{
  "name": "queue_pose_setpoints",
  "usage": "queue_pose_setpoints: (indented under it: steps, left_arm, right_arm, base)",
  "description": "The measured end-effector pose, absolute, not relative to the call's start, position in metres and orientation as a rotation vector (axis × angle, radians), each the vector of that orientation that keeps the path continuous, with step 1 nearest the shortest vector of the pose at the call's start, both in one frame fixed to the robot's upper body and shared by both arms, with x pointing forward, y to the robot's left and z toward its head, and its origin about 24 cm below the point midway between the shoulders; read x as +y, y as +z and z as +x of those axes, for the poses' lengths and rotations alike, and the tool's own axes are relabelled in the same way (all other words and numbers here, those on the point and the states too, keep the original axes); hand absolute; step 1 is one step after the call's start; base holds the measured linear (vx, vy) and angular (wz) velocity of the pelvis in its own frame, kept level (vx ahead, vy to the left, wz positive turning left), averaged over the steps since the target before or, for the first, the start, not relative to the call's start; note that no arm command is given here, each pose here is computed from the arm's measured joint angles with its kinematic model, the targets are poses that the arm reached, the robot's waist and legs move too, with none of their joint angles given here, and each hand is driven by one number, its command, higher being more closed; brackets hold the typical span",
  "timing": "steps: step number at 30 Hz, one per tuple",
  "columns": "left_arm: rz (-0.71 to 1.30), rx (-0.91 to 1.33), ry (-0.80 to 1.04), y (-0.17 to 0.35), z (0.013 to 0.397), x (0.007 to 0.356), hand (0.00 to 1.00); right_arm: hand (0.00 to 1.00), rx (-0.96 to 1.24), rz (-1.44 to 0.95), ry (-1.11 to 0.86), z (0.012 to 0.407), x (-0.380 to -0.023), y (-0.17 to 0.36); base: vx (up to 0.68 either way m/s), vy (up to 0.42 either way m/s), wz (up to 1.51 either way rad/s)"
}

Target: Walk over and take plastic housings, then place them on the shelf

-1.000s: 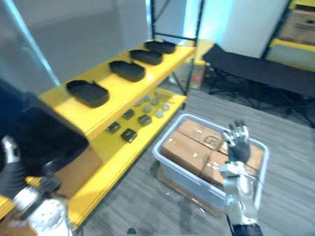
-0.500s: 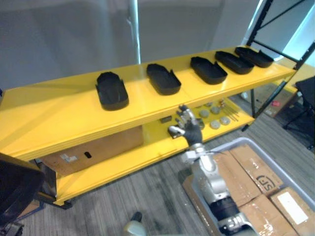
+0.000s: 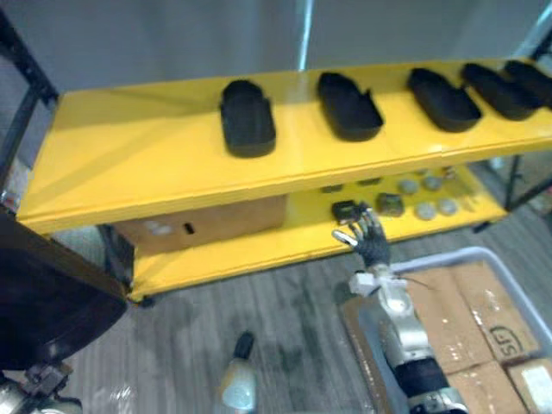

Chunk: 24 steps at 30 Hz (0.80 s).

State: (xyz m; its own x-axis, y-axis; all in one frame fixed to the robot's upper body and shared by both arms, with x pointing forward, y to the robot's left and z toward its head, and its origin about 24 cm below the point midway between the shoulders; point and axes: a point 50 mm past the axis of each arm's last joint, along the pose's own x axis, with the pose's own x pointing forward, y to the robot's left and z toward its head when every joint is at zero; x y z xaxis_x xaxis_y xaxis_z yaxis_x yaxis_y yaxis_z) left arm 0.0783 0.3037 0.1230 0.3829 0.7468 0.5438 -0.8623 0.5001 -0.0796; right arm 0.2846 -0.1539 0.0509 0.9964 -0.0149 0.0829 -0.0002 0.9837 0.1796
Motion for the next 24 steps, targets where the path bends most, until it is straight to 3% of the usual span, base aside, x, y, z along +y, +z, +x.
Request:
queue_pose_setpoints:
  steps: [14,19,24]
  left_arm:
    - [0.252,-0.626,0.977,0.135,0.088,0.304,1.00]
    - [0.292,-0.737,0.787,0.156,0.109,0.295,1.00]
    - [0.264,-0.766,0.771,0.159,0.115,0.292,1.00]
  right_arm:
    - [0.00,-0.266,0.159,0.042,0.283,-0.159,0.074]
    - [0.00,-0.304,0.146,-0.075,0.267,-0.190,0.076]
    - [0.00,-0.389,0.082,-0.042,0.277,-0.185,0.096]
  base:
    - [-0.05,-0.013,-0.05]
    - [-0.02,-0.022,0.97]
    - [-0.03,-0.036,0.01]
